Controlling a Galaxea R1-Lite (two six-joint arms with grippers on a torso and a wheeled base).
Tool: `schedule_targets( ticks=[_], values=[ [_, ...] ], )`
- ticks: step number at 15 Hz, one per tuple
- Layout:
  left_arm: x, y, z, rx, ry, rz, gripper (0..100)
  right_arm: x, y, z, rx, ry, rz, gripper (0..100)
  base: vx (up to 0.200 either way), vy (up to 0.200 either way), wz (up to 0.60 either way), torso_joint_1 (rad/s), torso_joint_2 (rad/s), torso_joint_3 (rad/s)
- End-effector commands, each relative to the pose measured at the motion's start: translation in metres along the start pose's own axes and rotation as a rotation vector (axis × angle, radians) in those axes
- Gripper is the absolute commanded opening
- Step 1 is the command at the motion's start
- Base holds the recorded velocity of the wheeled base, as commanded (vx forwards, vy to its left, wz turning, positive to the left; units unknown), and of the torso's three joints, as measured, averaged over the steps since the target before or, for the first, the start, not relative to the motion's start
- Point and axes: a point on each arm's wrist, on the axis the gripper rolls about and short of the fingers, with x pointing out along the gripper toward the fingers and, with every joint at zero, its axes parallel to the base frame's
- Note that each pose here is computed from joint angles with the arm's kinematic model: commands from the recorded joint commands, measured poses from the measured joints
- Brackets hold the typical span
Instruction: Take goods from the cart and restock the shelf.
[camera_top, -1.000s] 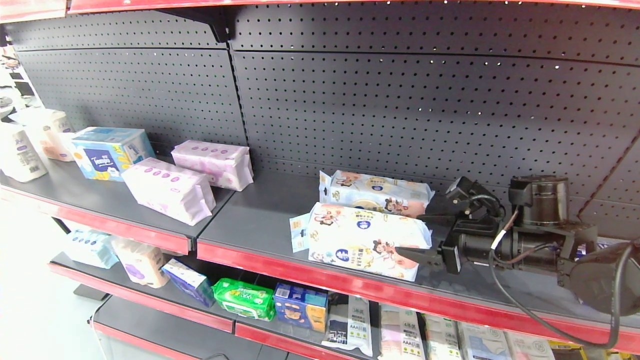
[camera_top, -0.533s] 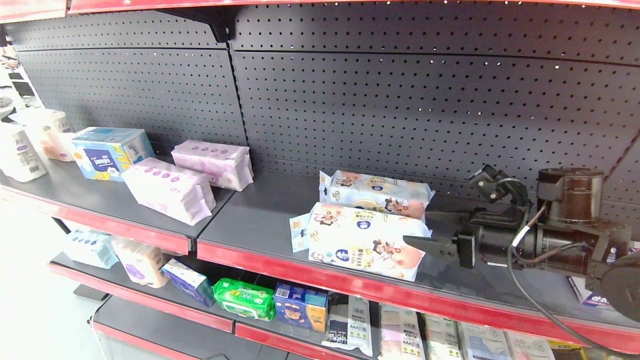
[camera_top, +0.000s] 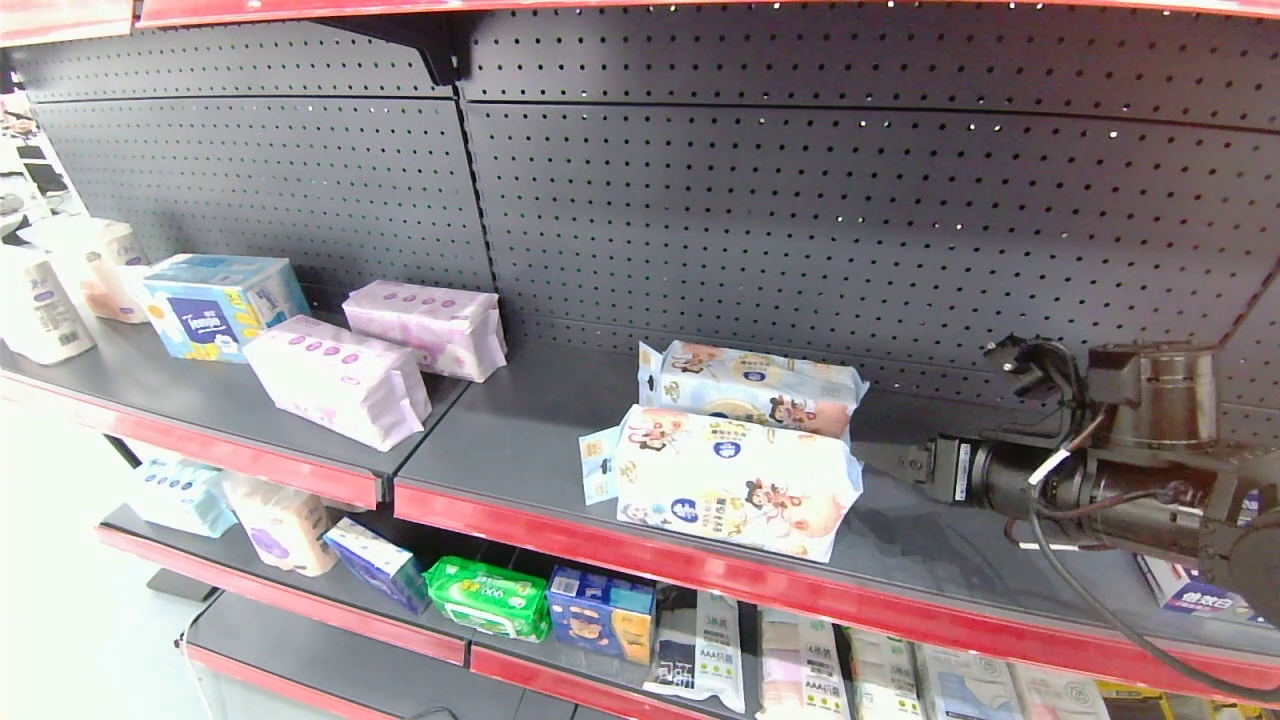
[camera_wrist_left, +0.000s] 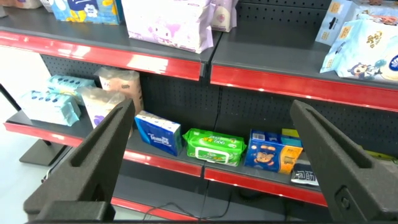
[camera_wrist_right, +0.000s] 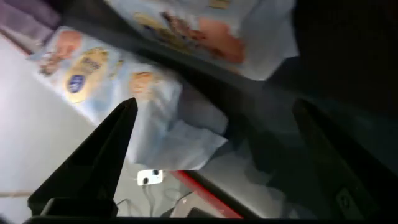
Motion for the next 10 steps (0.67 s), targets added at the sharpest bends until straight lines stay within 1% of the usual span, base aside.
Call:
schedule_targets(
  ticks=[1, 3, 8, 10],
  values=[
    [0.000, 0.000, 0.000, 0.000, 0.000, 0.000, 100, 0.008, -0.003, -0.007, -0.022, 0.041, -0.017, 100, 0.000, 0.000, 0.00, 0.000, 0.00, 0.000],
    [0.000, 0.000, 0.000, 0.000, 0.000, 0.000, 100, 0.013, -0.005, -0.009, -0.039, 0.058, -0.025, 100, 0.000, 0.000, 0.00, 0.000, 0.00, 0.000],
    [0.000, 0.000, 0.000, 0.000, 0.000, 0.000, 100, 0.011, -0.022, -0.012, 0.007, 0.092, -0.081, 100, 0.000, 0.000, 0.00, 0.000, 0.00, 0.000],
    [0.000, 0.000, 0.000, 0.000, 0.000, 0.000, 100, 0.011, -0.023, -0.010, 0.011, 0.088, -0.082, 100, 0.000, 0.000, 0.00, 0.000, 0.00, 0.000]
  ],
)
